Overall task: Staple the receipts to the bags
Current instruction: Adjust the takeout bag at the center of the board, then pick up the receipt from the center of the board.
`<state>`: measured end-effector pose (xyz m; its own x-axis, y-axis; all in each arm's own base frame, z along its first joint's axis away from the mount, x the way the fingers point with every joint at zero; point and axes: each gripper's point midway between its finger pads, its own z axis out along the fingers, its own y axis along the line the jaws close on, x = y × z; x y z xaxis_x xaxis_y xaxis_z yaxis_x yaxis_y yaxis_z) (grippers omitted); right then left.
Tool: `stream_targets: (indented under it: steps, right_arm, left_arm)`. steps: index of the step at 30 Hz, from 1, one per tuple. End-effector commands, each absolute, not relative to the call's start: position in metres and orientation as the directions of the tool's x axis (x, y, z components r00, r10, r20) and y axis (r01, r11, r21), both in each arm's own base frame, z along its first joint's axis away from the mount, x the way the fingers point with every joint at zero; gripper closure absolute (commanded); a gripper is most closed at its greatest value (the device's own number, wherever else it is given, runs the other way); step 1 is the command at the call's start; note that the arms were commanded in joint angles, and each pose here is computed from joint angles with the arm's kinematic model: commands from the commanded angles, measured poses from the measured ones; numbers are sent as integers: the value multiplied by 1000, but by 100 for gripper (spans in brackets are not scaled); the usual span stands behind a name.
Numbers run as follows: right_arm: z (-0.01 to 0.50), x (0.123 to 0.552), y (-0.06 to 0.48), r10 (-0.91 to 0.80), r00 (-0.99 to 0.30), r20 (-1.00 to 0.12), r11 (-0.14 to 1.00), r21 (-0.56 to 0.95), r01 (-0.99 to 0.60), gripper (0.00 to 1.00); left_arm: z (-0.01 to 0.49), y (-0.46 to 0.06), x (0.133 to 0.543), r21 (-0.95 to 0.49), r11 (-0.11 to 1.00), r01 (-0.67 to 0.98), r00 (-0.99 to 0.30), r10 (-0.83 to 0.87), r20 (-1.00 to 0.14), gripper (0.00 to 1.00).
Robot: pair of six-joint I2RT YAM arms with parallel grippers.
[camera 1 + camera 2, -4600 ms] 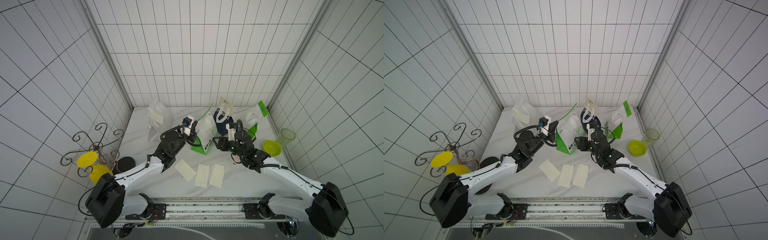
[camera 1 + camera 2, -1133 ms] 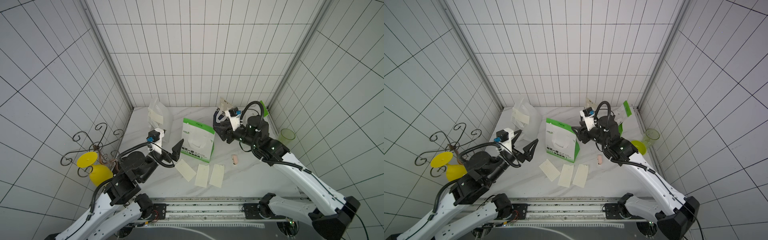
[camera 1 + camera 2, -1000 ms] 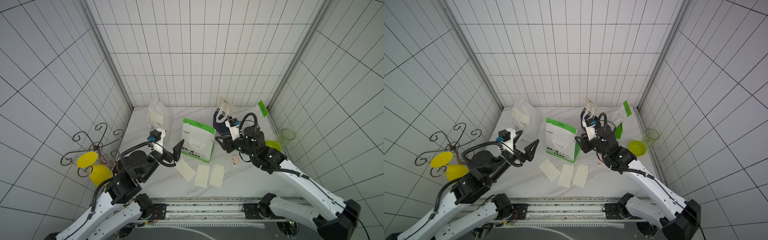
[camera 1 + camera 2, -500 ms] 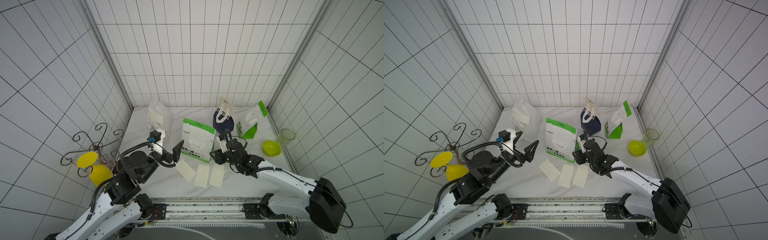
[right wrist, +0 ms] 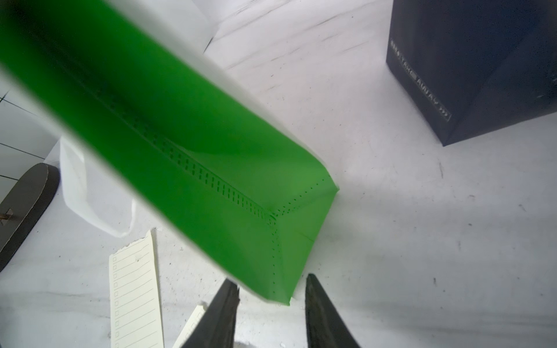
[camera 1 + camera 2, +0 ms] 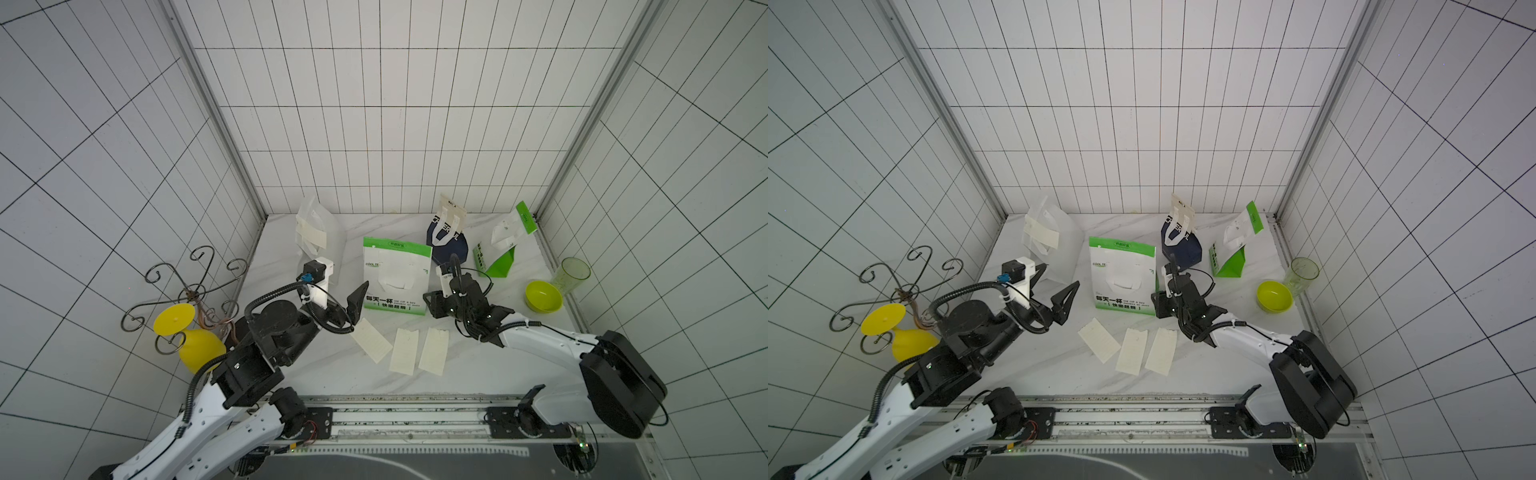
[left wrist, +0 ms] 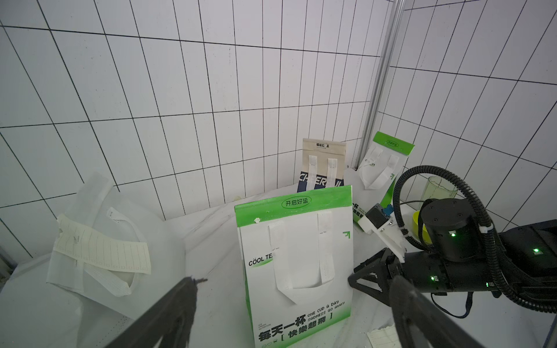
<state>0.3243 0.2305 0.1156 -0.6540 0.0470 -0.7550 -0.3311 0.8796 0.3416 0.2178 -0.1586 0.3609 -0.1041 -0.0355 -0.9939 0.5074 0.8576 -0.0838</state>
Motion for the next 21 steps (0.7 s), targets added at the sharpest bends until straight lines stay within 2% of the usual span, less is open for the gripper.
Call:
stream_targets:
  steps: [1,7,10,17,21]
  right_arm:
    - [102,329,218,45,-643,-764,889,325,-323,59]
    - [114,305,211,64,-693,-718,872,378,-311,48]
    - [100,273,203,53,-770,-636,881,393,-265,47]
    - [44,200,182,55,-928,-369,907,407,-108,48]
    - [36,198,177,76,-937,-340,921,384,-65,47]
  left_arm:
    - [367,-160,217,-97,851,516,-102,-52,-993,2]
    - [365,-158,217,-91,857,507,-107,-43,-993,2]
    - [365,-156,215,-90,858,506,-103,-44,-994,2]
    - [362,-158,211,-114,844,523,-116,-62,-991,2]
    - [362,-155,211,-114,849,517,-113,-64,-992,2]
